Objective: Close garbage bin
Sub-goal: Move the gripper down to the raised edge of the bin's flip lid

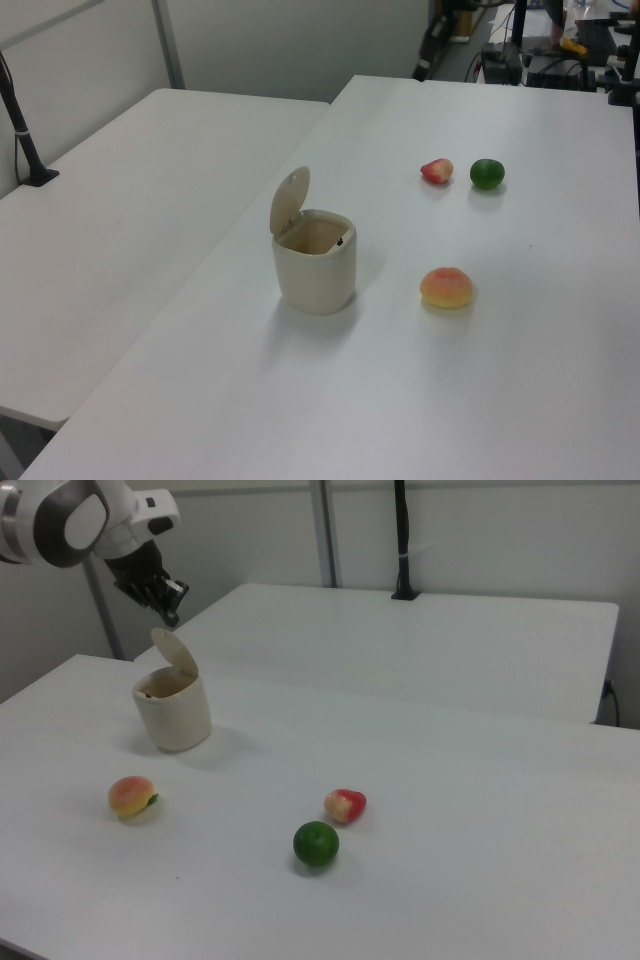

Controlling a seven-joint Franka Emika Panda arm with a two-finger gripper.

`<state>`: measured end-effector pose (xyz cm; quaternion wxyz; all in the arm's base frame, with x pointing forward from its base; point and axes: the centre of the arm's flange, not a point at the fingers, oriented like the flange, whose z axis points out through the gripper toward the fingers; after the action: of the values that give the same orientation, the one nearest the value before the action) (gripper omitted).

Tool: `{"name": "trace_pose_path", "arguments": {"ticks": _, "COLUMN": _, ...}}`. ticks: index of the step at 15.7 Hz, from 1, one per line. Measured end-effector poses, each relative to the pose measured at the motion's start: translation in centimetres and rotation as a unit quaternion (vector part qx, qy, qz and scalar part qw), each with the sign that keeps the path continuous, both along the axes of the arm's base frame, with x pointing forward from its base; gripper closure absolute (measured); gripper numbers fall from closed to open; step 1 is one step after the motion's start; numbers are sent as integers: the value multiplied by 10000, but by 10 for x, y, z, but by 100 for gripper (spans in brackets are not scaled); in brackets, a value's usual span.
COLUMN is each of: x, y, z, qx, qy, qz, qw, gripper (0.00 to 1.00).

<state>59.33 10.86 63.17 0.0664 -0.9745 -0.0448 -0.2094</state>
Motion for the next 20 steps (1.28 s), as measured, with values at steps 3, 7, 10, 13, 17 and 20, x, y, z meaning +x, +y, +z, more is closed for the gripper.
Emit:
{"name": "trace_pose_path", "arguments": {"ticks": 3, "x": 10, "y": 26, "z": 0, "qx": 241, "qy": -445, "qz": -107, "qw": 9987, "gripper": 100}}
{"name": "trace_pose_path", "arguments": {"ticks": 7, "x": 29, "y": 51, "z": -24, "qx": 448, "qy": -706, "qz": -135, "qw": 9964, "gripper": 100}}
{"name": "trace_pose_path", "arguments": {"ticks": 10, "x": 44, "y": 70, "z": -41, "qx": 588, "qy": -940, "qz": -117, "qw": 9938, "gripper": 100}}
{"name": "trace_pose_path", "arguments": {"ticks": 13, "x": 56, "y": 80, "z": -55, "qx": 579, "qy": -1187, "qz": -122, "qw": 9912, "gripper": 100}}
{"name": "trace_pose_path", "arguments": {"ticks": 17, "x": 68, "y": 99, "z": -76, "qx": 614, "qy": -1591, "qz": -133, "qw": 9853, "gripper": 100}}
{"name": "trace_pose_path", "arguments": {"ticks": 20, "x": 76, "y": 108, "z": -90, "qx": 658, "qy": -1669, "qz": -83, "qw": 9837, "gripper": 100}}
